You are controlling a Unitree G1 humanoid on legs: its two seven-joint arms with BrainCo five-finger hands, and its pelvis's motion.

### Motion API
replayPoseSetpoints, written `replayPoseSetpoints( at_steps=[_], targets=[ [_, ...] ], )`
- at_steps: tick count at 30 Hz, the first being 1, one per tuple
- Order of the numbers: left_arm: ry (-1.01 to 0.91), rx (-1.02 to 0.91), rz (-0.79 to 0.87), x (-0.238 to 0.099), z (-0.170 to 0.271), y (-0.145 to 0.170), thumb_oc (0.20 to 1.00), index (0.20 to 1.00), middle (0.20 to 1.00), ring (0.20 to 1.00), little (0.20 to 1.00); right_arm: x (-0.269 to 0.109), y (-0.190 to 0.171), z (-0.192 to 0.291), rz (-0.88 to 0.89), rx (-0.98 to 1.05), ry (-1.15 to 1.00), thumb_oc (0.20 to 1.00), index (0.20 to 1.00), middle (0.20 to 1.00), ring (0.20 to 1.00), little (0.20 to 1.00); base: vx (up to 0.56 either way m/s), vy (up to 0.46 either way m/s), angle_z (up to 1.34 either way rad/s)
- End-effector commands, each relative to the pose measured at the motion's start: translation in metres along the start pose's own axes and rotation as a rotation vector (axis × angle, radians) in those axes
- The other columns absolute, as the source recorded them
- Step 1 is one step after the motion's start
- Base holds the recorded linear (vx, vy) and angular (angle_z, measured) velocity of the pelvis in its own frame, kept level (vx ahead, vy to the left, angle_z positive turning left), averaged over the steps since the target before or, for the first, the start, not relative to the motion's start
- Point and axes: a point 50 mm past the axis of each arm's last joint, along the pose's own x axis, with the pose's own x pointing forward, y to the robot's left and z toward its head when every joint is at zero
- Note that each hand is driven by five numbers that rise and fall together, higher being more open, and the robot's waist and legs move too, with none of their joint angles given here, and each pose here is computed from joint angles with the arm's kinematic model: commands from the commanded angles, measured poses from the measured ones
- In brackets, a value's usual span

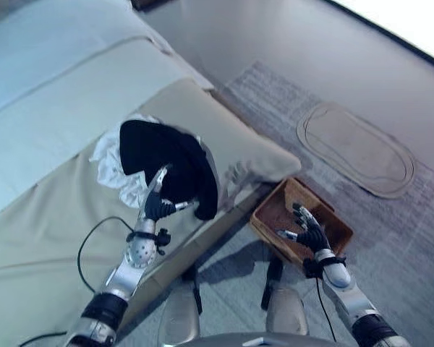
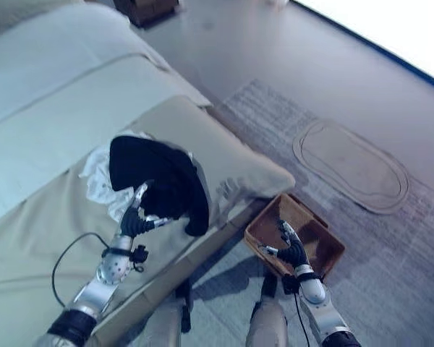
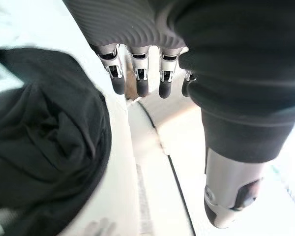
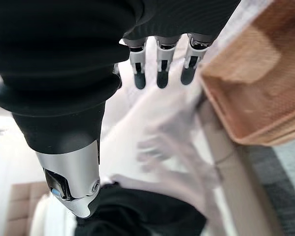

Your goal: Pick up clothes into the bucket

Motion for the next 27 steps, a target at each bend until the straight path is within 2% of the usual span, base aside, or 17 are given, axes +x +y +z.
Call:
replayPoseSetpoints(
  at_steps=[1,10,11,18,27],
  targets=[
    [-0.021,0.131,0.143,0.010,-0.004,0.021,1.000,1.000,1.000,1.000,1.000,0.008,0.000,0.036,-0.034,0.041,-0.192,1.000,1.000,1.000,1.000,1.000,-0.13,0.002,0.00],
    [-0.046,0.293,0.358,0.060,0.010,0.052,1.000,1.000,1.000,1.000,1.000,0.026,-0.002,0.073,-0.068,0.036,-0.336,1.000,1.000,1.000,1.000,1.000,-0.11,0.007,-0.04],
    [-0.055,0.365,0.413,0.071,0.013,0.065,1.000,1.000,1.000,1.000,1.000,0.027,0.000,0.081,-0.058,0.037,-0.368,1.000,1.000,1.000,1.000,1.000,-0.07,-0.006,-0.14],
    [-0.089,0.564,0.555,0.096,0.025,0.105,1.000,1.000,1.000,1.000,1.000,0.024,0.000,0.089,-0.041,0.058,-0.415,1.000,1.000,1.000,1.000,1.000,-0.04,0.006,-0.07],
    [-0.066,0.714,0.607,0.115,0.033,0.128,1.000,1.000,1.000,1.000,1.000,0.021,-0.004,0.089,-0.032,0.061,-0.427,1.000,1.000,1.000,1.000,1.000,0.03,-0.002,-0.02]
  ],
)
